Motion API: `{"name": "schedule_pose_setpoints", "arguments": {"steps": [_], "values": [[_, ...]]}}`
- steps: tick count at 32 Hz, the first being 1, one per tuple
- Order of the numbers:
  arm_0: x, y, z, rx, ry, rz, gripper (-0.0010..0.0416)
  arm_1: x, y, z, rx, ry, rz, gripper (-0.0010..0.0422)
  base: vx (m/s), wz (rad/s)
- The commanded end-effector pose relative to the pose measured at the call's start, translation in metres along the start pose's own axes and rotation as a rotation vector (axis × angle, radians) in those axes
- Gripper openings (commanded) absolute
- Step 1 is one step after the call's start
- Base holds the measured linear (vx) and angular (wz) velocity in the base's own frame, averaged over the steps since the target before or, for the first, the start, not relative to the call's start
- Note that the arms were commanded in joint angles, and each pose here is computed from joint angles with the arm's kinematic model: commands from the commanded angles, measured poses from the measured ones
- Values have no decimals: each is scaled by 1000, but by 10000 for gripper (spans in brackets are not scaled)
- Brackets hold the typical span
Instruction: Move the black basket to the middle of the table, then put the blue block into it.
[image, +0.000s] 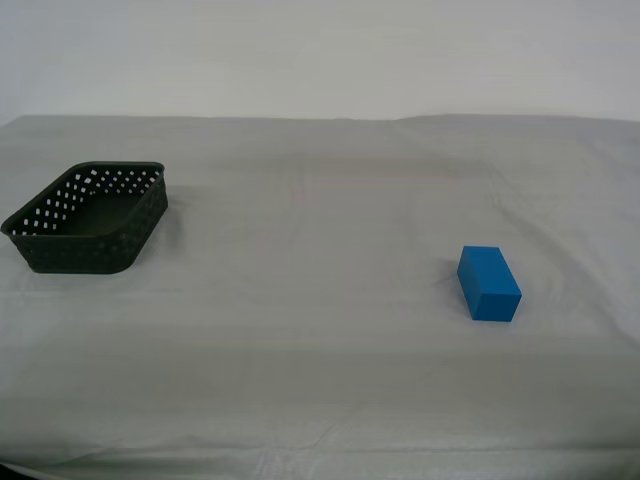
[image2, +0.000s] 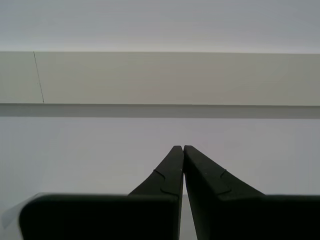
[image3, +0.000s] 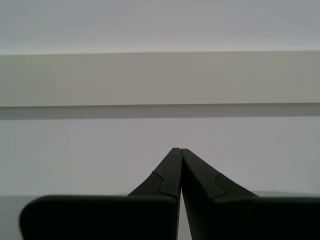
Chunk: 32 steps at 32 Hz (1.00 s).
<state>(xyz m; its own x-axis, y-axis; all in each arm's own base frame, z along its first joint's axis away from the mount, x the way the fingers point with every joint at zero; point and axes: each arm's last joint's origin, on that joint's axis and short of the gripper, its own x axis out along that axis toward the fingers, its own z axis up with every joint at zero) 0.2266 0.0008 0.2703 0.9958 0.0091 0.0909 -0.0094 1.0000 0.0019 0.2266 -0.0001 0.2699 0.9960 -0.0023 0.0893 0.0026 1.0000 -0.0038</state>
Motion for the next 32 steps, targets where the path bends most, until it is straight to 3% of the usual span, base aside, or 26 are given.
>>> {"name": "schedule_pose_setpoints", "arguments": {"steps": [1,22,27,32], "values": [[0,0,1,0,-5,-1,1,0,0,1,2,-5,-3,0,0,0],[0,0,-1,0,15,0,0,0,0,1,0,-4,3,0,0,0],[0,0,-5,0,52,-1,0,3,2,-2,1,137,52,0,0,0],[0,0,-6,0,63,-1,1,3,4,-9,27,439,84,0,0,0]]}}
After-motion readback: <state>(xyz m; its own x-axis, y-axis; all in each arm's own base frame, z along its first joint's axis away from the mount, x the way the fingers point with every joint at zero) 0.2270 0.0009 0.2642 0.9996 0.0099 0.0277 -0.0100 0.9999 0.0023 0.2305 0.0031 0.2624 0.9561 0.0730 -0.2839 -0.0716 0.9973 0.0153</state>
